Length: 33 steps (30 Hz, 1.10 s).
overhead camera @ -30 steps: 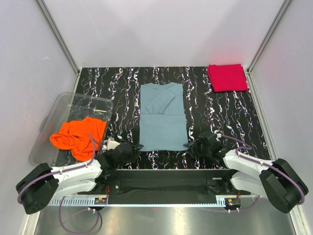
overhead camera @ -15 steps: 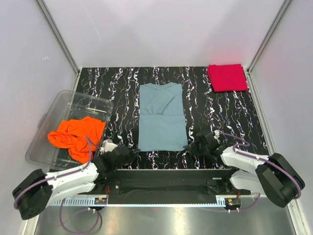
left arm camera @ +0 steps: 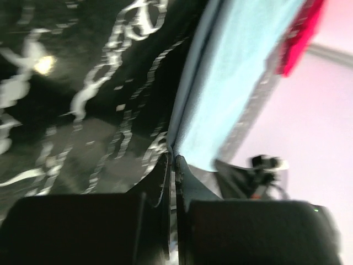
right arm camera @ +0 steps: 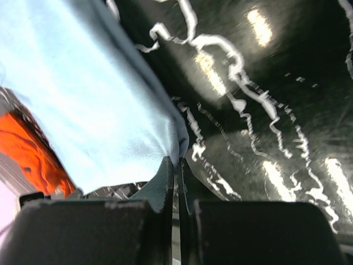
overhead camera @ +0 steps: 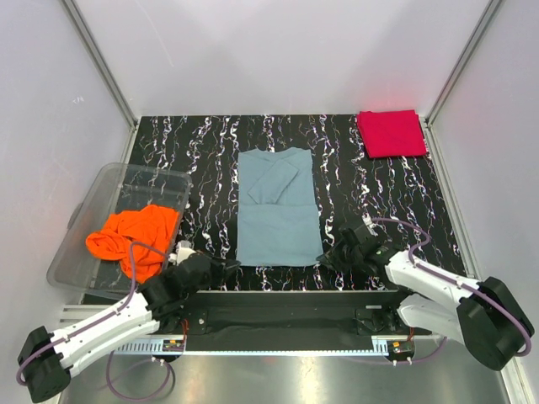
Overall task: Fold and stack the t-shirts
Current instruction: Fold the tshirt
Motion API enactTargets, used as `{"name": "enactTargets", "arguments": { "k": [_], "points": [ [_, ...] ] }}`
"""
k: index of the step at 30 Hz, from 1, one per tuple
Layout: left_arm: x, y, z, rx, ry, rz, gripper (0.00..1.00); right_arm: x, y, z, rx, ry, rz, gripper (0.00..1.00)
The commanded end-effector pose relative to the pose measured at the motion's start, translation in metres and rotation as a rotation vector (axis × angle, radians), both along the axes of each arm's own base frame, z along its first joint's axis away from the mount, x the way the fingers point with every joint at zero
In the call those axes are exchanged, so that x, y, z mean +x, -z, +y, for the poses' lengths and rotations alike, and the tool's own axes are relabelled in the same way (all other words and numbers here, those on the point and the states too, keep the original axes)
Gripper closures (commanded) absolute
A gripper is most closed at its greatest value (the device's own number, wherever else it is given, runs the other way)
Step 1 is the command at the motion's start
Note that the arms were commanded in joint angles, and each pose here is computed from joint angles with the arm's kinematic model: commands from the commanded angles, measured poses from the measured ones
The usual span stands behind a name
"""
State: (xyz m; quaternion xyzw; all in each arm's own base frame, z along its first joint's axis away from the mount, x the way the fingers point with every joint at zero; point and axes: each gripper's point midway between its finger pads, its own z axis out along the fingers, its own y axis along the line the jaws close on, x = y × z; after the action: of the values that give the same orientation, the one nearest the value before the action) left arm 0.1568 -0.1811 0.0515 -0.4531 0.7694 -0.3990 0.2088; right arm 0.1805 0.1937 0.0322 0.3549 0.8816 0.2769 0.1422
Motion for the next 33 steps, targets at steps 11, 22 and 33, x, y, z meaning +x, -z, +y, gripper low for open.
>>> {"name": "enactTargets", "arguments": {
  "k": [11, 22, 33],
  "points": [
    [-0.014, -0.01, 0.018, 0.224, 0.1, 0.027, 1.0, -0.014, -0.02, 0.009, 0.011, -0.088, -0.041, 1.0],
    [-0.004, -0.037, 0.025, 0.365, 0.103, 0.028, 1.0, -0.012, -0.023, 0.006, 0.015, -0.054, -0.048, 1.0],
    [0.003, -0.043, 0.031, 0.412, 0.102, -0.025, 1.0, 0.015, -0.067, 0.01, -0.065, -0.109, -0.172, 1.0]
  ]
}}
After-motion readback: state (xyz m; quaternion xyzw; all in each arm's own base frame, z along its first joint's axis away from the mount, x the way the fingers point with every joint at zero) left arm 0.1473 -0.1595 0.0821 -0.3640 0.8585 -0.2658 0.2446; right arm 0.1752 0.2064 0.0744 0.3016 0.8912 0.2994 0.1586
